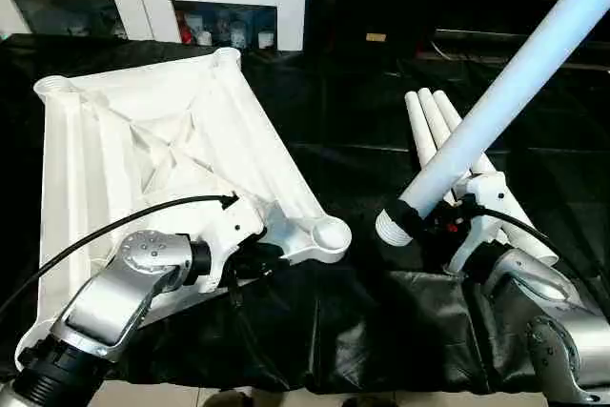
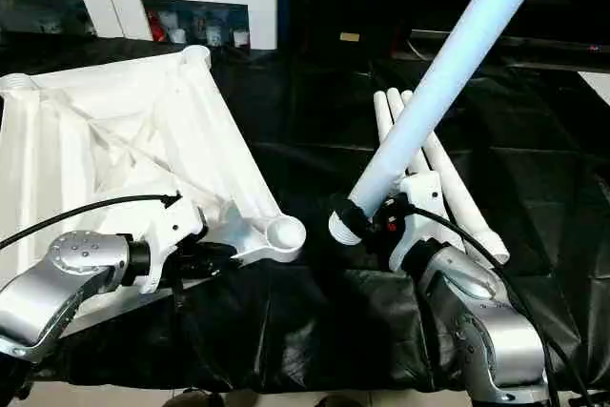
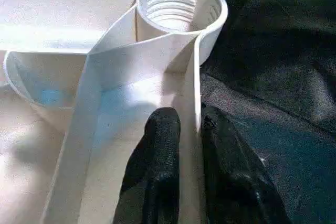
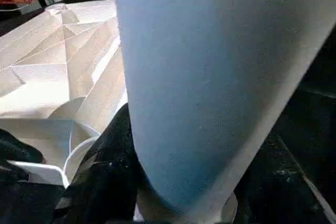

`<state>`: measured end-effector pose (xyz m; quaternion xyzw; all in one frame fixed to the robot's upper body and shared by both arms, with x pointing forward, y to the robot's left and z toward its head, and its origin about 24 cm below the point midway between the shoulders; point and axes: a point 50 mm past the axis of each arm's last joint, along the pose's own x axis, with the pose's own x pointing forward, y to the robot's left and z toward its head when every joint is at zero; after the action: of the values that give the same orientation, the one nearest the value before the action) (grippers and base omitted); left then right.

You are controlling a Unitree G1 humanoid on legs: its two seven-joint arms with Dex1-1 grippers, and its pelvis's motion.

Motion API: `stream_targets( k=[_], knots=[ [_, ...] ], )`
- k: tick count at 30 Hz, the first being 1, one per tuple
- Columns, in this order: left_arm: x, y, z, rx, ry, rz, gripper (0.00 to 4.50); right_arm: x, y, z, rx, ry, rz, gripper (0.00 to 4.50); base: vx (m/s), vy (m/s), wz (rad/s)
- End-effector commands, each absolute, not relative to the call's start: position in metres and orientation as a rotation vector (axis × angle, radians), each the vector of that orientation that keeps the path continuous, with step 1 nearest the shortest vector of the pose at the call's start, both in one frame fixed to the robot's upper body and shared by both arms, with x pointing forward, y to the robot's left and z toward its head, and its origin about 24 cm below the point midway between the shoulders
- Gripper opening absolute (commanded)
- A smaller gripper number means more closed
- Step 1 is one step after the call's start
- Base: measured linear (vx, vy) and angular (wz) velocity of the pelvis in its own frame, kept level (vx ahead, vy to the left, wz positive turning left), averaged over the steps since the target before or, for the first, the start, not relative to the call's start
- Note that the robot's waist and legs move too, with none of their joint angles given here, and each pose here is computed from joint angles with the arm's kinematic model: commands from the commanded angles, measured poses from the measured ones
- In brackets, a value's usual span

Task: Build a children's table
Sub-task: Insert table leg to table base

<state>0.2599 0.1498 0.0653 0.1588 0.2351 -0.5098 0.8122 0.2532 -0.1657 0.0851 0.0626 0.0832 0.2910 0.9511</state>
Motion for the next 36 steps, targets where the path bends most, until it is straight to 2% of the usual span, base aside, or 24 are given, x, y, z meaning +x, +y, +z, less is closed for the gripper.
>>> stream_targets(
  k=[1,6,12,18,36],
  knots=[
    [0.261,0.153,0.066,0.352,0.507,-1.063,0.43,0.255,-0.168,0.087,0.112,0.164,0.594,1.92,0.000,0.000,0.00],
    [0.260,0.152,0.062,0.410,0.520,-1.099,0.01,0.257,-0.167,0.088,0.097,0.165,0.609,1.92,0.000,0.000,0.00],
    [0.260,0.136,0.060,0.491,0.460,-1.237,0.00,0.263,-0.161,0.091,0.085,0.190,0.705,1.92,0.000,0.000,0.00],
    [0.271,0.110,0.063,0.476,0.374,-1.333,0.00,0.270,-0.154,0.091,0.041,0.235,0.811,1.92,0.000,0.000,0.00],
    [0.285,0.098,0.054,0.491,0.401,-1.407,0.00,0.283,-0.149,0.075,0.003,0.294,0.823,1.92,0.000,0.000,0.00]
  ],
)
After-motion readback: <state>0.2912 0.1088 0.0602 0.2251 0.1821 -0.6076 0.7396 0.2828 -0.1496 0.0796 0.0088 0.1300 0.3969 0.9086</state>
